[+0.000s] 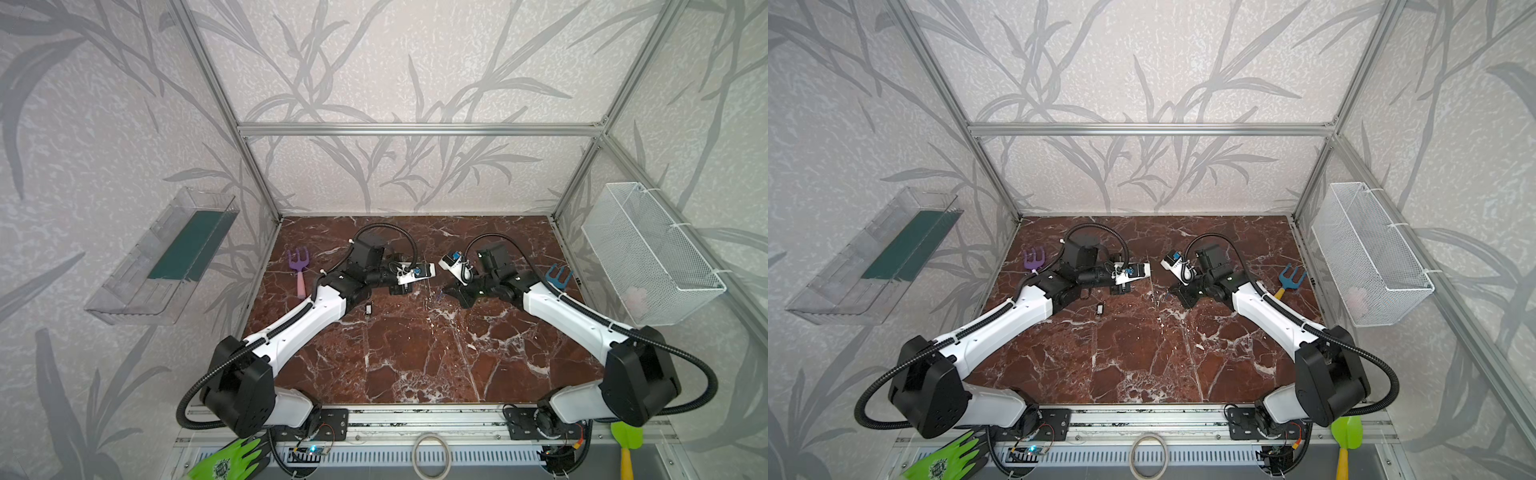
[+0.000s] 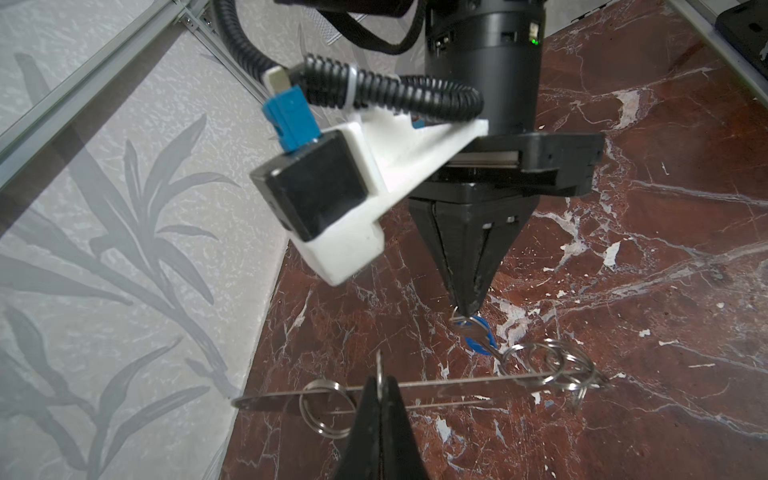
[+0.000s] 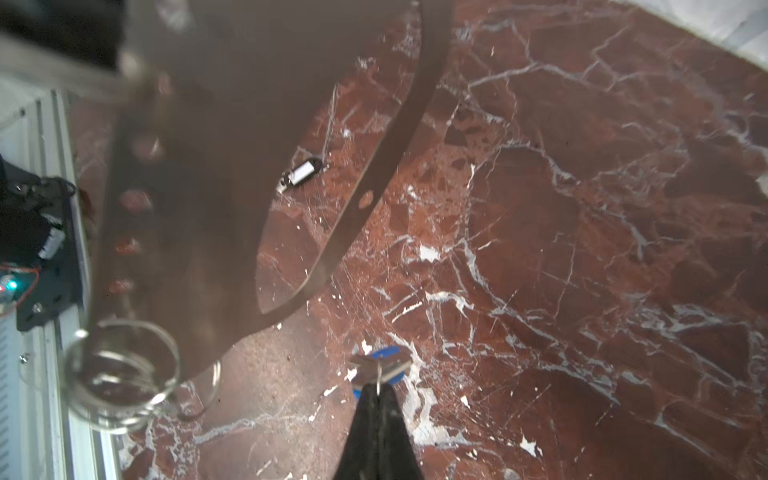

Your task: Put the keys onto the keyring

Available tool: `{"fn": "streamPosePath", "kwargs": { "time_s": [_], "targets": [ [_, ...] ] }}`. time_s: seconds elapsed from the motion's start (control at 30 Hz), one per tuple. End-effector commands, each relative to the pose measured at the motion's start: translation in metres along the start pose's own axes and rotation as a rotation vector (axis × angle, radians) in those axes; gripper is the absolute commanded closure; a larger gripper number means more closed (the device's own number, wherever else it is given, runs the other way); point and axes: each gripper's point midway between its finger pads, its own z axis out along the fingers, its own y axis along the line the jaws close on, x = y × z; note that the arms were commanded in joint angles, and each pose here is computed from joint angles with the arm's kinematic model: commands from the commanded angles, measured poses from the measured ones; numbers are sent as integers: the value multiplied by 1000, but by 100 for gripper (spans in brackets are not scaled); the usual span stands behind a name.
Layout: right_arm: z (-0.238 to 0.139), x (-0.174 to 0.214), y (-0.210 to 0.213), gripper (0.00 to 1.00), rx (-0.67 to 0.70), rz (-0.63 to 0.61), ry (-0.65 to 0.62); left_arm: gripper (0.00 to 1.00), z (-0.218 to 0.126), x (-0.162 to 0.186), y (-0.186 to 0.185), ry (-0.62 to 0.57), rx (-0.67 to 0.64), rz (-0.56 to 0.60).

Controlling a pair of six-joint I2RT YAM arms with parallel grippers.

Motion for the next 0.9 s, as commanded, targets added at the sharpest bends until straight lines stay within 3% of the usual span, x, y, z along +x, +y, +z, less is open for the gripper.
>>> {"fn": "streamPosePath", "kwargs": {
  "time_s": [0.0,0.3,0.57,0.63,0.73,0.87],
  "targets": [
    [9,27,-3,100,-1,-88,110,100,-1,-3,3,-37,-18,-8],
    [41,66,-25,100,-48,-106,410,100,-4,6,-3,-44,-32,-41],
    [63,66,-36,99,-47,-139,387,100,-6,5,-6,-67,-48,-53],
    [66,67,-37,92,-50,-151,391,100,-6,4,-6,-76,-53,-46],
    [65,58,-44,72,-17,-161,354,100,-6,1,-6,-98,-61,-29],
    [44,30,-56,59,41,-166,173,100,-8,-2,-9,-124,-68,35]
  ]
}}
